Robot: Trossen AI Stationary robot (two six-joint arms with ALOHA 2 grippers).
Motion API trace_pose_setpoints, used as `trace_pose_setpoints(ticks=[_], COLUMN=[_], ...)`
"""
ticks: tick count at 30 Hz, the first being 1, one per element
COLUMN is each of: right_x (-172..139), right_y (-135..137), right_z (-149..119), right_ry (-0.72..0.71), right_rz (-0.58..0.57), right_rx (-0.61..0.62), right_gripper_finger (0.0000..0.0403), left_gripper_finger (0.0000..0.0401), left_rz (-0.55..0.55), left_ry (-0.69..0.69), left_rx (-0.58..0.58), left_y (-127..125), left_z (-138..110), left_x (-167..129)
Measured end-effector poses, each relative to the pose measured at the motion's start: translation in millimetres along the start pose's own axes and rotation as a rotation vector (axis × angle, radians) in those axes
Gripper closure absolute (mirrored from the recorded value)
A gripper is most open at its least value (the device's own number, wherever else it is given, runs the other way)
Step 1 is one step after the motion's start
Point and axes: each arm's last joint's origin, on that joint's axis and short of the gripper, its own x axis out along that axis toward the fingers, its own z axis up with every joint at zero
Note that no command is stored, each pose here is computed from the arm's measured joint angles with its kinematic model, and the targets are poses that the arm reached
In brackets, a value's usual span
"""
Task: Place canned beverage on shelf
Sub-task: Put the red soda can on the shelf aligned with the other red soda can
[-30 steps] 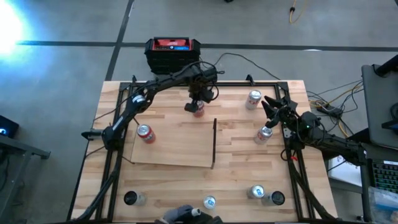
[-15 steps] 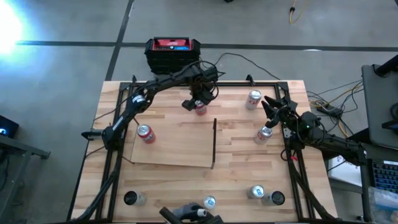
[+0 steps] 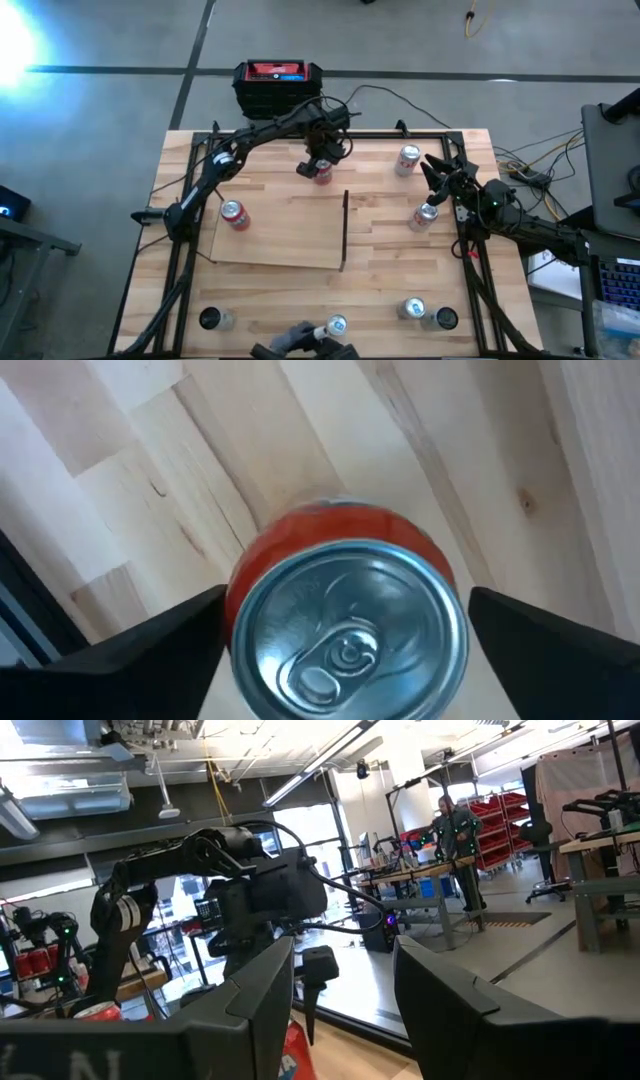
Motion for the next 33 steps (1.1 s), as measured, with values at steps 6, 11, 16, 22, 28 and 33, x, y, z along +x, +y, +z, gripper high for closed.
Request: trace_pose_setpoints(ticks=[6,11,16,22,28,33], right_x=[0.0,0.0,0.0,0.0,0.0,0.0], right_y=[0.0,0.0,0.0,0.0,0.0,0.0], right_z=[0.0,0.0,0.0,0.1,-0.1,0.0], right_ry=[0.000,0.000,0.000,0.000,0.000,0.000], right_rz=[0.000,0.000,0.000,0.000,0.000,0.000], right_rx=[0.000,0.000,0.000,0.000,0.000,0.000], right_gripper_finger=[0.0245,0.0245,0.0245,0.0245,0.0245,0.0245], left_gripper_finger=[0.0009,0.0006,0.0005,0.0002,0.0003,0.0003], left_rz=[0.058,0.107,0.107,0.080,0.088,0.086], left_ry=[-0.001,-0.022,-0.052,-0.113,-0.157,-0.161], left_rx=[-0.159,-0.341,-0.467,-0.570,-0.688,-0.740], left_y=[3.6,8.7,8.2,8.9,12.2,13.1], left_z=[1.5,-4.2,-5.4,-2.4,-0.7,-1.5], left_x=[-7.3,-16.3,-23.1,-24.1,-24.8,-24.9])
